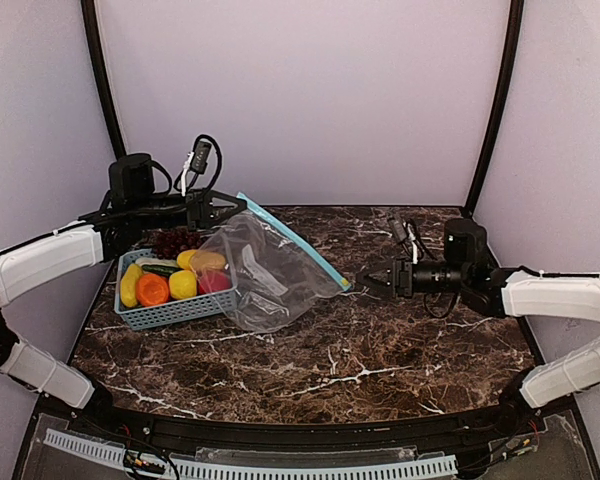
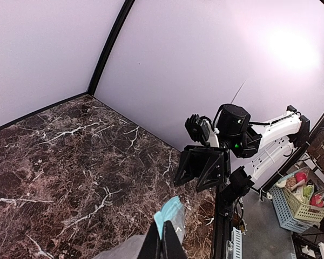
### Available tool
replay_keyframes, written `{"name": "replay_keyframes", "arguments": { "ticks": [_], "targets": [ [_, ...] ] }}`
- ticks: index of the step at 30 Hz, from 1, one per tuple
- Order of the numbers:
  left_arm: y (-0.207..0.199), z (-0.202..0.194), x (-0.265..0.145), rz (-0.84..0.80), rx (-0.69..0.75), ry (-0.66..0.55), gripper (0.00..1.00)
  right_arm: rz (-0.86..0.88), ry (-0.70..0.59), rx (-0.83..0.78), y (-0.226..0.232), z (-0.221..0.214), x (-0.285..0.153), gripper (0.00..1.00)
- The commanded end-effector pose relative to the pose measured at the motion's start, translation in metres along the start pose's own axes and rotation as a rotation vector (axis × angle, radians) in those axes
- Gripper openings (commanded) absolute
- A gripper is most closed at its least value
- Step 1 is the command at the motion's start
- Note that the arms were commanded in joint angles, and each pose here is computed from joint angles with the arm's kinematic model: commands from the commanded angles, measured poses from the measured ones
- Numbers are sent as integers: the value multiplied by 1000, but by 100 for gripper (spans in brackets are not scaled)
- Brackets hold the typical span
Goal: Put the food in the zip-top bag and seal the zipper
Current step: Pass from the left arm to the right
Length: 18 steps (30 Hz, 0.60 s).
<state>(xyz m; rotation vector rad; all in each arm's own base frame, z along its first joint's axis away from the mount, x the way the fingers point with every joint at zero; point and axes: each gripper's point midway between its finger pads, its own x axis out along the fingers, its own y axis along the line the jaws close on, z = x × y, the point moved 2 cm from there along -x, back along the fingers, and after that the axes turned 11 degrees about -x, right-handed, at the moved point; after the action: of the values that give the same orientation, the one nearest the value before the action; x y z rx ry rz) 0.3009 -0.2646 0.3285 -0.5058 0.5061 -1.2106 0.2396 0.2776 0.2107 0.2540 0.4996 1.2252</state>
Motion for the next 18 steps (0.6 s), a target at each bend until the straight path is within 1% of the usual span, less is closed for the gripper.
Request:
{"name": "replay_keyframes", "arguments": {
  "ticks": [1,8,18],
  "targets": [
    [-6,3,-7,-4,13,-11,1,51,-14,-8,2,-4,2,43],
    [-5,4,-7,-2,10,-12,1,90,25,15,-3,-19,11,38],
    [-4,4,-7,-5,3,-10,1,126,44,10,-4,-20,19,32]
  ]
}}
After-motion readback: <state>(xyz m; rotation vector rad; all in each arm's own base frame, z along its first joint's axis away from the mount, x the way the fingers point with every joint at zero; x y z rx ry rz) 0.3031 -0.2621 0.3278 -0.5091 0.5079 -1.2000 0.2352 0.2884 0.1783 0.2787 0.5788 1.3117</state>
